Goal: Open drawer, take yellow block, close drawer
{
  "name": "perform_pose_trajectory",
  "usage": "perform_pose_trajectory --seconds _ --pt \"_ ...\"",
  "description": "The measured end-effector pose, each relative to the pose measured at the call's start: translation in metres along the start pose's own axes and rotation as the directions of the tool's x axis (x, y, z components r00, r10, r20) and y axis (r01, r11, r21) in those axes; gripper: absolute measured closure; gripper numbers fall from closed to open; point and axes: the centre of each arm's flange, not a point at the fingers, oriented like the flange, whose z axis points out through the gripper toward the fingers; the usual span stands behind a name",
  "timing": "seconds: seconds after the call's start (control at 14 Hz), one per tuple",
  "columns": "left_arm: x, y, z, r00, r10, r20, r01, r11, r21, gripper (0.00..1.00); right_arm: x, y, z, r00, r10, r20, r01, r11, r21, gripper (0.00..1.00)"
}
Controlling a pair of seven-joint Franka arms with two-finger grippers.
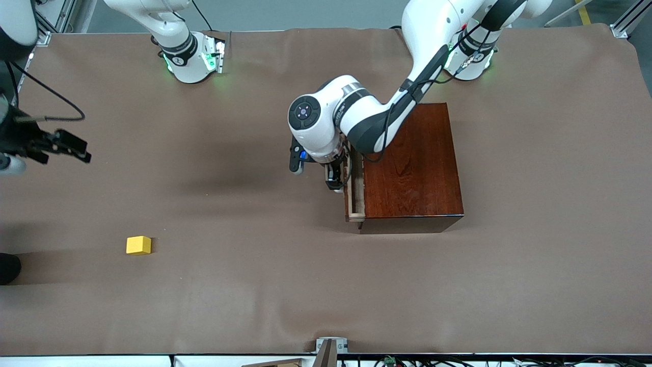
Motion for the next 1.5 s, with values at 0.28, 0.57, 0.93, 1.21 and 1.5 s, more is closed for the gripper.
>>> perform_pose_trajectory --seconds 0.28,0.57,0.93,1.21,1.5 --pt "-0.026 -0.012 -0.013 0.999 -0.043 0.032 0.043 0.999 0.009 0.0 -0.011 0.0 -0.013 1.0 0.0 0.015 0.0 1.0 0.001 0.0" --pt "-0.043 -0.018 -0.024 0.997 -0.064 0.049 0.063 0.998 0.016 0.0 -0.01 0.0 -0.025 1.0 0.001 -0.009 -0.001 1.0 -0.001 0.0" --pt "-0.041 -0.016 -0.021 0.997 -0.061 0.054 0.06 0.998 0.014 0.0 -0.01 0.0 -0.025 1.0 0.001 -0.005 -0.001 1.0 0.0 0.0" --pt "-0.034 -0.009 -0.021 0.994 -0.048 0.097 0.043 0.998 0.054 0.0 -0.01 0.0 -0.025 1.0 0.001 -0.005 -0.001 1.0 0.0 0.0" --pt "-0.048 -0.004 -0.083 0.987 -0.155 0.034 0.149 0.979 0.136 0.0 -0.01 0.001 -0.025 1.0 0.001 -0.005 -0.001 1.0 -0.001 0.0"
